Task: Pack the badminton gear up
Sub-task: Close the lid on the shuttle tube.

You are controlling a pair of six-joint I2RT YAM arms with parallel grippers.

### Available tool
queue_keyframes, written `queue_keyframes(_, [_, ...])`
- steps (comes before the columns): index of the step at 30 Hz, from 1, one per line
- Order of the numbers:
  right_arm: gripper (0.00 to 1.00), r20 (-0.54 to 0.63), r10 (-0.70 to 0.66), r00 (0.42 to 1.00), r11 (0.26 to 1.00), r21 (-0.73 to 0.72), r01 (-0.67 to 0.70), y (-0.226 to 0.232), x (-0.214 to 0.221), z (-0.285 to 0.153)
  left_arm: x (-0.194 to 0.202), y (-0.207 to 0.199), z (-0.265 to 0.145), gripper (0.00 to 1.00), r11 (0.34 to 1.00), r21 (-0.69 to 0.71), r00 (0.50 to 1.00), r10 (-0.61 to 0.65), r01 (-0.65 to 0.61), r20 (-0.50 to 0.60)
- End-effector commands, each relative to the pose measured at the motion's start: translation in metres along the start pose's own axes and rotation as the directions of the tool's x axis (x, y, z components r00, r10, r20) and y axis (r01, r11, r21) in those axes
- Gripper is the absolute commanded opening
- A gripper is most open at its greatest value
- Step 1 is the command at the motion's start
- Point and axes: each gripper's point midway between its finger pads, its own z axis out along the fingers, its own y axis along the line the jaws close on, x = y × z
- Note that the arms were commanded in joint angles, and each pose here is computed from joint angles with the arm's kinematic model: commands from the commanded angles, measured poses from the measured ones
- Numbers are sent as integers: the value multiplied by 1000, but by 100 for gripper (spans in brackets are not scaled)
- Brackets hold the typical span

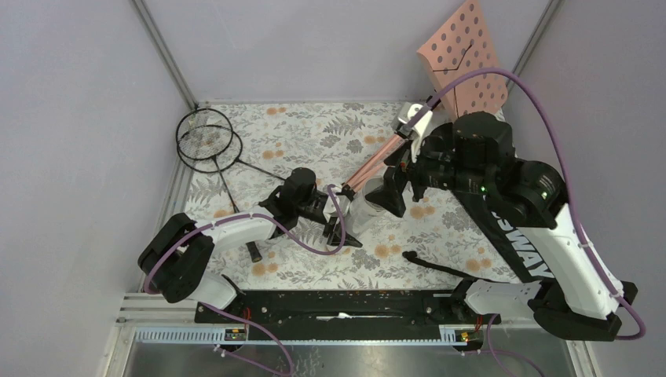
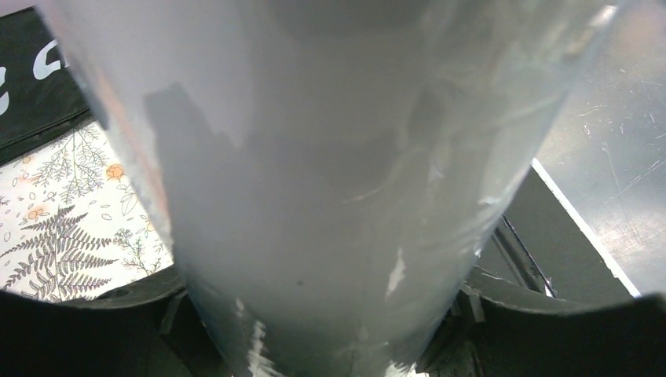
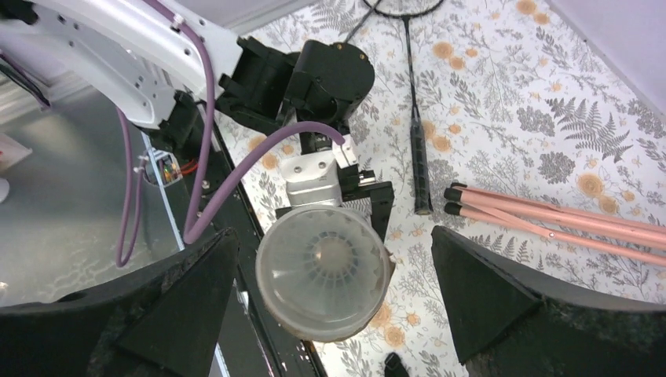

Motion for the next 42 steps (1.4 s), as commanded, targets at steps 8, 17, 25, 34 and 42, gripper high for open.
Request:
queue_keyframes(8, [88, 131, 125, 984, 992, -33, -121, 16, -25, -20, -1, 21, 0, 64, 993, -109, 999, -42, 40, -18])
queue_keyframes(17, [62, -4, 263, 965, 958, 120, -261, -7, -11, -5, -4, 29, 2, 64, 985, -164, 998, -55, 52, -13])
queue_keyframes(25, [50, -34, 288, 957, 941, 195, -276, -17, -6, -5, -4, 26, 3, 63, 987, -155, 999, -51, 48, -17])
queue_keyframes(34, [32, -79, 310, 948, 938, 190, -291, -11, -4, -6, -2, 28, 3, 63, 985, -166, 998, -56, 51, -22])
queue_keyframes(42, [35, -139, 313, 940, 939, 194, -284, -10, 5, 5, -1, 29, 3, 63, 985, -167, 998, -57, 52, -25])
